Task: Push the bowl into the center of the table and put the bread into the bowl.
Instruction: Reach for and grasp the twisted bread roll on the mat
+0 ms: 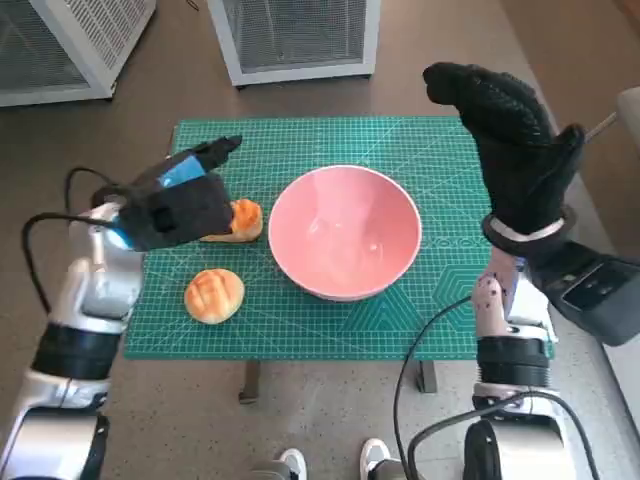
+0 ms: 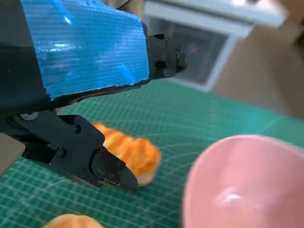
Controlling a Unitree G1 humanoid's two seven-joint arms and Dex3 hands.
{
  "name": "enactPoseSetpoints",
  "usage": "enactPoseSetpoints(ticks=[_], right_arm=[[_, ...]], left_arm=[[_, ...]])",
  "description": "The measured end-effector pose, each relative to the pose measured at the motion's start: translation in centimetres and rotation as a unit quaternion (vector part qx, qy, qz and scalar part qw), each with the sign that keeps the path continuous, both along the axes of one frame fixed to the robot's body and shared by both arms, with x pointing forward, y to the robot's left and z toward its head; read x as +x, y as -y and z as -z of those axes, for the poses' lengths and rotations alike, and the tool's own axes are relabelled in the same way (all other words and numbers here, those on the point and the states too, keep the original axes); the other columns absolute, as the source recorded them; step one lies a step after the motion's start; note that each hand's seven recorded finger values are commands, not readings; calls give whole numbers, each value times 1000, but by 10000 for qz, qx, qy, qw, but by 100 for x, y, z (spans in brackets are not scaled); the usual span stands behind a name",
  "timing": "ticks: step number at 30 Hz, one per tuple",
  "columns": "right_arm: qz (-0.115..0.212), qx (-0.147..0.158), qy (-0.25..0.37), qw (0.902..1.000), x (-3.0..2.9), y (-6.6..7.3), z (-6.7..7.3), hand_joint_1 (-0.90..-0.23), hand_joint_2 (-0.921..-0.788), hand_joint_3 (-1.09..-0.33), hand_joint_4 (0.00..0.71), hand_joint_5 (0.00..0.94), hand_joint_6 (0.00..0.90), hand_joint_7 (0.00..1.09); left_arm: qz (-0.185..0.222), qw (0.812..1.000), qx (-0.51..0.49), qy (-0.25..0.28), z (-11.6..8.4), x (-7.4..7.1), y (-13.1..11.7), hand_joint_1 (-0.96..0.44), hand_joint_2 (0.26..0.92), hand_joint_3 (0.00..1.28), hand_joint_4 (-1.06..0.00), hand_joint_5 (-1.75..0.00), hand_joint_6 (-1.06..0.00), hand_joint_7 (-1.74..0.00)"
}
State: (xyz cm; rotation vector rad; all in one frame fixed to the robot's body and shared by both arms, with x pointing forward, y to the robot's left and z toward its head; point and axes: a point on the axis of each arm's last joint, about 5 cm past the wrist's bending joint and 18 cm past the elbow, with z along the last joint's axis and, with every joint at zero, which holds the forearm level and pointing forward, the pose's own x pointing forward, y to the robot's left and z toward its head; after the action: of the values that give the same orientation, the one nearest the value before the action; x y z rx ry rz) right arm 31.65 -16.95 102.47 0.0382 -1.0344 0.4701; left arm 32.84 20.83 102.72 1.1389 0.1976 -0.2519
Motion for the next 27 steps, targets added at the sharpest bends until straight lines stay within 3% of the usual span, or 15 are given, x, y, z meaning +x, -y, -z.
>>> enactPoseSetpoints(ticks=[14, 27], right_arm=[[8, 21, -9, 10000, -2, -1, 9, -594, -921, -659, 230, 3, 25, 624], [21, 72, -14, 10000, -9, 3, 15, -585, -921, -654, 237, 5, 29, 620]], left_arm=[[-438, 9934, 717, -784, 260, 248, 75, -5, 733, 12, -67, -14, -228, -42], [-614, 9813, 1256, -1321, 438, 304, 191, 0, 748, 18, -140, -15, -289, -31]])
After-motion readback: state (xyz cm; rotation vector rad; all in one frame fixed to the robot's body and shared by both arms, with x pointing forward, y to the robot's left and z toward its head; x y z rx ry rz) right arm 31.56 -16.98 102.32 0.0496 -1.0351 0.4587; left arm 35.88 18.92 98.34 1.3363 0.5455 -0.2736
